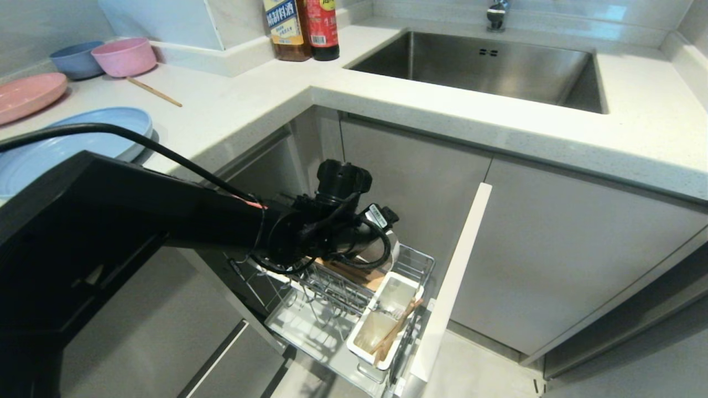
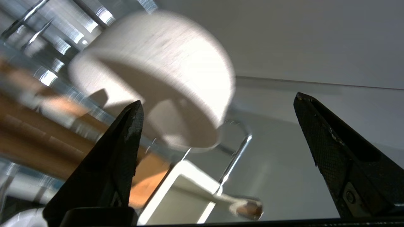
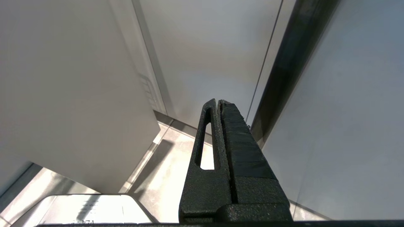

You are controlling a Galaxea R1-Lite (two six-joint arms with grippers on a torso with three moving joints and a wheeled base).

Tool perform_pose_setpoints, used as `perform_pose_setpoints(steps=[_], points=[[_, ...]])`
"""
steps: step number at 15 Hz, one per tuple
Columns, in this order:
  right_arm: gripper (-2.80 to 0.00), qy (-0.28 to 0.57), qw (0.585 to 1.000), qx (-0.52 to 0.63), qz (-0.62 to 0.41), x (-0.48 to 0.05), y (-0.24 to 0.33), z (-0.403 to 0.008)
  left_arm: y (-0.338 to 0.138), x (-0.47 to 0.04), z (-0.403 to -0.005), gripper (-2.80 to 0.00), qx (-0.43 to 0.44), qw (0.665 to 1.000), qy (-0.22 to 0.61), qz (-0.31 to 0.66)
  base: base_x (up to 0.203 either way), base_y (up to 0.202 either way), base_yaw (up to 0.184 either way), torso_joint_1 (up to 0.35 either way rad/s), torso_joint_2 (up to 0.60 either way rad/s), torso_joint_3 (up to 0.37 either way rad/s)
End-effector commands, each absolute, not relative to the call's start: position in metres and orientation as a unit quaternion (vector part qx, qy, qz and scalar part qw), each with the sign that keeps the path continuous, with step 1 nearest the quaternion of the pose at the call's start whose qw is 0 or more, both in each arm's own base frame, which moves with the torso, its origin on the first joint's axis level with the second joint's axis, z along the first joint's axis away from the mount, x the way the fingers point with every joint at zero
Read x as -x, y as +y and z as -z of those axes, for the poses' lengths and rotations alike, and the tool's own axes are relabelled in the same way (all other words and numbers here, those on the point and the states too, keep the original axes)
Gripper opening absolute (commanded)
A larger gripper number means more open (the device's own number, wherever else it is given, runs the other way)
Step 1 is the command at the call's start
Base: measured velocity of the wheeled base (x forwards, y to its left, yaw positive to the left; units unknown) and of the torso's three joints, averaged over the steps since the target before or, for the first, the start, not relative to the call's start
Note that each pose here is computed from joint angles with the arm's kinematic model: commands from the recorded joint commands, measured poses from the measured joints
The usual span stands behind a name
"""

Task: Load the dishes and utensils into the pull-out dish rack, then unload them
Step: Take the bowl out of the cupboard

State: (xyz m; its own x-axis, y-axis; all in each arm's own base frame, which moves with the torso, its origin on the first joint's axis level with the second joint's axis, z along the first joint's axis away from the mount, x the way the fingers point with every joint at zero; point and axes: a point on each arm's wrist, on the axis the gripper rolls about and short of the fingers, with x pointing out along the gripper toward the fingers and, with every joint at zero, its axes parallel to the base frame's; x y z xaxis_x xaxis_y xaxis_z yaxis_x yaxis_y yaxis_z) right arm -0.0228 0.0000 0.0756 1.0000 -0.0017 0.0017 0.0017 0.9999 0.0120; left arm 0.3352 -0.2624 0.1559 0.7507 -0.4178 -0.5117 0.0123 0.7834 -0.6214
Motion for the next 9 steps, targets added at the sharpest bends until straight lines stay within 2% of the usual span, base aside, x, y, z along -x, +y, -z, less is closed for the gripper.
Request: perform_pose_setpoints(steps=[1,9], points=[[-2.8,0.0,1.0,-0.006,0.001,0.0227,0.0,-0.0752,-0.2653,-0.3406,-0.154,0.0,0.304,0.888,0.321,0.13,0.0,0.0,0.0,0.0,0.0,0.0],[-2.8,0.0,1.0,-0.006,0.001,0.0227,0.0,-0.0752,-0.2674,-0.3469,-0.1477,0.0,0.305,0.88,0.334,0.146,0.0,0.0,0.0,0.0,0.0,0.0]])
